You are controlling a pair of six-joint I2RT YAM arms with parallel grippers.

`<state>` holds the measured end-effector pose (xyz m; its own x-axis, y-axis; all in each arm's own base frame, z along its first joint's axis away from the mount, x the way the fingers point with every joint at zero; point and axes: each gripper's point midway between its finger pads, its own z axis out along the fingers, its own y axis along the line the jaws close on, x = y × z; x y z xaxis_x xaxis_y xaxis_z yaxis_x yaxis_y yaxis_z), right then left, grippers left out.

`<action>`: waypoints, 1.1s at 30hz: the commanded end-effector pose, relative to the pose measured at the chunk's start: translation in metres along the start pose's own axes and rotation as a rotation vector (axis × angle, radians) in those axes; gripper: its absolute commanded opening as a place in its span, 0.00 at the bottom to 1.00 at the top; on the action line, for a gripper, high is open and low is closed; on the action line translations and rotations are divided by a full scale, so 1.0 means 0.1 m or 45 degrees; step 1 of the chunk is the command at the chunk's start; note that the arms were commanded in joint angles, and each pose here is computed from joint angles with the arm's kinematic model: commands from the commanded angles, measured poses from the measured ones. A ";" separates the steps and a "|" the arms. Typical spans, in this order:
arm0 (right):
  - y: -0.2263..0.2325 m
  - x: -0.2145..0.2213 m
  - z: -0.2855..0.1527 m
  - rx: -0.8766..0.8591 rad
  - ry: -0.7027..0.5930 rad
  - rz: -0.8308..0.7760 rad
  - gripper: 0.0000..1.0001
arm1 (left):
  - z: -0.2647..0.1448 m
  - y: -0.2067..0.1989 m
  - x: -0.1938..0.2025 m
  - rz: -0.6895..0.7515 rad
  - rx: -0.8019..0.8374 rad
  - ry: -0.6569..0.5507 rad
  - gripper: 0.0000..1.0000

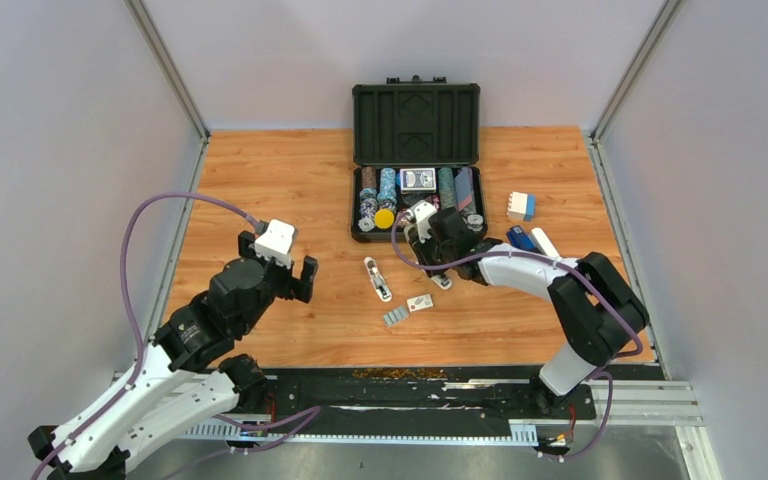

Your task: Load the staples into the stapler

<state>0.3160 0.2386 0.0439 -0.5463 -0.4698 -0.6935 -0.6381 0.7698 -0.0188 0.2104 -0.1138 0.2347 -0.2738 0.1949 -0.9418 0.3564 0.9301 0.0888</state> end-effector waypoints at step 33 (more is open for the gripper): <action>0.92 -0.17 -0.97 0.030 0.116 0.290 0.54 | -0.06 0.25 -0.09 -0.046 -0.157 -0.067 1.00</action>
<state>0.2273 0.2584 0.1225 -0.6791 -0.3465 -0.6472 -0.5205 0.8490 0.0915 0.2137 -0.0980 0.2389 -0.2607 0.1769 -0.9491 0.2789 0.9549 0.1014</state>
